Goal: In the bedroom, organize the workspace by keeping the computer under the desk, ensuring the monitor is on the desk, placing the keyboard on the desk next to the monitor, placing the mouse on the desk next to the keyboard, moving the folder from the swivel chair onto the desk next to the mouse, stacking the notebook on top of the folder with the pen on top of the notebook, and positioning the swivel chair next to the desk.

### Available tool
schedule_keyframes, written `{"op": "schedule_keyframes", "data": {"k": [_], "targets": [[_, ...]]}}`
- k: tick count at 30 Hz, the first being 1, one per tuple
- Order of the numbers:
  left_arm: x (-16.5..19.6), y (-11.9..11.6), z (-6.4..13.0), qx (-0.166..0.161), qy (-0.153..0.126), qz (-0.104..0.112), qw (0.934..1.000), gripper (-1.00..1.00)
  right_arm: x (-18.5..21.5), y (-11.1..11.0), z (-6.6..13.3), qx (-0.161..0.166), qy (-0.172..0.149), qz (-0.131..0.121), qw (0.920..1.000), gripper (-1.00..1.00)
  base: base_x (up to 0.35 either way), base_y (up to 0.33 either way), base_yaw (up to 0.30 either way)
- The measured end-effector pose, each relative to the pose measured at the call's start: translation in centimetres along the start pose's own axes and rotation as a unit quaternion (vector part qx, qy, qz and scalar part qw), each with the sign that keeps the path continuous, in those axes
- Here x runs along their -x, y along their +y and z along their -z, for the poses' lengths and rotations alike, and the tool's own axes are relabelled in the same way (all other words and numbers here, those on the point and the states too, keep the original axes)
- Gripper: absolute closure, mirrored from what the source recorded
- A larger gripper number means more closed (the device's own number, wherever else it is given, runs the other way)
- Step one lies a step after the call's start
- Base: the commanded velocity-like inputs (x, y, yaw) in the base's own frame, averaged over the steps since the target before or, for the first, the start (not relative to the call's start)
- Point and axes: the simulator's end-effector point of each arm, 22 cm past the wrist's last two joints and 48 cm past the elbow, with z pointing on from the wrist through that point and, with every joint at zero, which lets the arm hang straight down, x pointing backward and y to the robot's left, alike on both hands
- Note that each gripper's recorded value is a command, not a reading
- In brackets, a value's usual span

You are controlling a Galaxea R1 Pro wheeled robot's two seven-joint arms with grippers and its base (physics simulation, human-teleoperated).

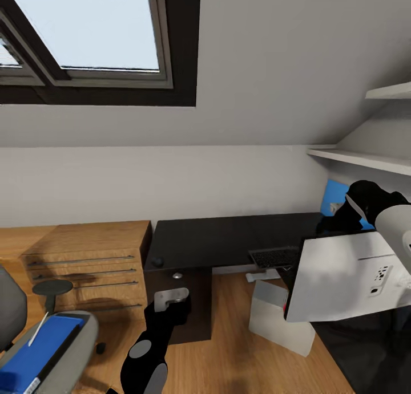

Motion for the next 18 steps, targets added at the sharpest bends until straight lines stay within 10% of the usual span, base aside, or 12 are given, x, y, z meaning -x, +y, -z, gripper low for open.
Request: {"op": "schedule_keyframes", "data": {"k": [18], "targets": [[-0.3,-1.6,0.4,-0.016,0.001,-0.01,0.9998,-1.0,2.1,0.8,1.4,-0.001,-0.029,0.017,0.9994,-1.0,-0.139,-0.003,0.0]]}}
